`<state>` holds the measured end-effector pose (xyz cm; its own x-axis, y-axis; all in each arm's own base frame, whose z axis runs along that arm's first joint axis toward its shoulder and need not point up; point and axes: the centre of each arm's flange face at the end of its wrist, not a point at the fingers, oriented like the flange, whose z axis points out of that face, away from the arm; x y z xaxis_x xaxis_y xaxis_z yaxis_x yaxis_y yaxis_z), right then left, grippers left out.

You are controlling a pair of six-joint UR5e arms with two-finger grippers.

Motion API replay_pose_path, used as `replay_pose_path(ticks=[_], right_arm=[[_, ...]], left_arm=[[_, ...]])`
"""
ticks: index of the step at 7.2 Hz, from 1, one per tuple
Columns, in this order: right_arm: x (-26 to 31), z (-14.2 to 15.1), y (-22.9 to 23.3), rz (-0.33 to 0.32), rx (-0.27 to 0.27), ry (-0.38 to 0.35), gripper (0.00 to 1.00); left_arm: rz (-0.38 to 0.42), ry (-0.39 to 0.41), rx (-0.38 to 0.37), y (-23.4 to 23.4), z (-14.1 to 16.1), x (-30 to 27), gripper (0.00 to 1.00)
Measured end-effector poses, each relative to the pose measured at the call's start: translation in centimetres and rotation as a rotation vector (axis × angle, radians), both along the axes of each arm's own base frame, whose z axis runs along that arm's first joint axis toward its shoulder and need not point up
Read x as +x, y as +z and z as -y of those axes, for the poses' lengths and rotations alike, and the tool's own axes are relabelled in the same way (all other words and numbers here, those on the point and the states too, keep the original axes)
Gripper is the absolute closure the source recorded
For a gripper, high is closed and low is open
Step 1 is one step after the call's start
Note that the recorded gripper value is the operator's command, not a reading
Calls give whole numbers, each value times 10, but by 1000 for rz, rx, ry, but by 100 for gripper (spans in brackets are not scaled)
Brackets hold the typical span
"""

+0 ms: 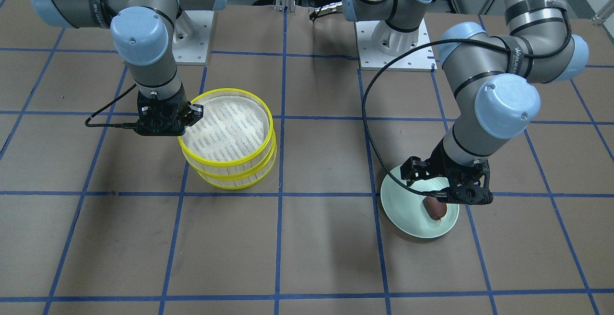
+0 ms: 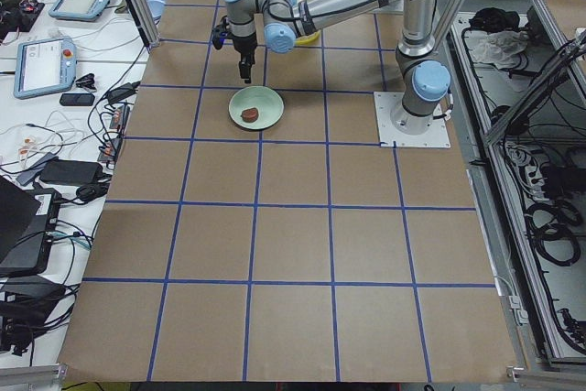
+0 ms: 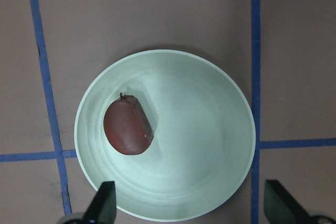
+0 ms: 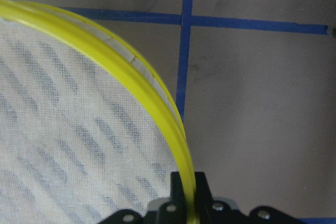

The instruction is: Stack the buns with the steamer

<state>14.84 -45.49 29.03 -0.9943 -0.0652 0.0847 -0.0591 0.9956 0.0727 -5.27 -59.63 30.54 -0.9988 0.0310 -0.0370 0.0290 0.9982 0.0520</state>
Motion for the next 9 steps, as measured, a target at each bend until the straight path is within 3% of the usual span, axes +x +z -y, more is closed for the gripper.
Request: replay_pose_path(ticks=[3,5,6,7,8,9], right_arm=[[3,2,-11,-3,19,-48,100],[8,2,-15,-8,27,-44,100],[10,1,-16,-10,31,-42,100],[11,1,-17,-13,34,-40,100],[11,0,-18,-19,38,-38,89],[9,0,-18,-35,38,-37,60]], left_arm=[[-1,167,64,-49,14,40,0],[1,244,98,-82,21,49,6],[-2,273,115,-95,22,50,25],[-2,290,131,-105,23,50,60],[-1,298,144,-114,23,50,97],[2,300,154,-119,23,51,100]])
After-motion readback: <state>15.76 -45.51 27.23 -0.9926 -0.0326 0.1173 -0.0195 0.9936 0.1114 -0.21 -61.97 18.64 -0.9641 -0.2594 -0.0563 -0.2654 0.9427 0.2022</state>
